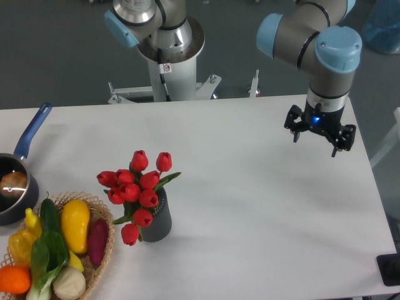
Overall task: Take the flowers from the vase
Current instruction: 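Move the open gripper toward the red tulips in the dark vase, then lower the gripper around the tulip stems and close it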
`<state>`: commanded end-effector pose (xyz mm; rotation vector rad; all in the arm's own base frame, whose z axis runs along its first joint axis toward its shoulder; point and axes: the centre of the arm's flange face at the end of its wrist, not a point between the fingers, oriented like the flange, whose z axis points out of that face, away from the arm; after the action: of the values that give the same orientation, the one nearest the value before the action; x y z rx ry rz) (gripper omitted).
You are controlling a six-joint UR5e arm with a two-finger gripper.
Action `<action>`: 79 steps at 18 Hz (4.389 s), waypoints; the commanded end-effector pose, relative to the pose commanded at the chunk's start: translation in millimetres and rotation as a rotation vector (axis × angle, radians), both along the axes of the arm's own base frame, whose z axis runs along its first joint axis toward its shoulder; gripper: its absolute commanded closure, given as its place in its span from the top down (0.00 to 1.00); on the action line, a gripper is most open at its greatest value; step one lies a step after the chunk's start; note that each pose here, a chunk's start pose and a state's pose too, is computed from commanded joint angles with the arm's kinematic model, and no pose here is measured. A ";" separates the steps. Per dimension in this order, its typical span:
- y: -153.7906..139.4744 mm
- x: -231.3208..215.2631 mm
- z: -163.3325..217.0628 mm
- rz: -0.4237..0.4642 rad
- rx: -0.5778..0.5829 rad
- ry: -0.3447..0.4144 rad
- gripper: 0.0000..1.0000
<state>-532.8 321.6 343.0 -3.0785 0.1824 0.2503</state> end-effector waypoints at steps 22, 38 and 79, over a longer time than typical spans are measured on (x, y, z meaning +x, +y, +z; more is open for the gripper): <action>45.1 75.2 -47.0 -0.174 0.387 -0.236 1.00; 108.9 123.5 -27.0 -0.297 0.849 -0.425 1.00; 169.8 185.6 -42.2 -0.419 0.987 -0.586 0.05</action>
<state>-347.2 491.4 300.8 -1.9589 0.4812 -0.4450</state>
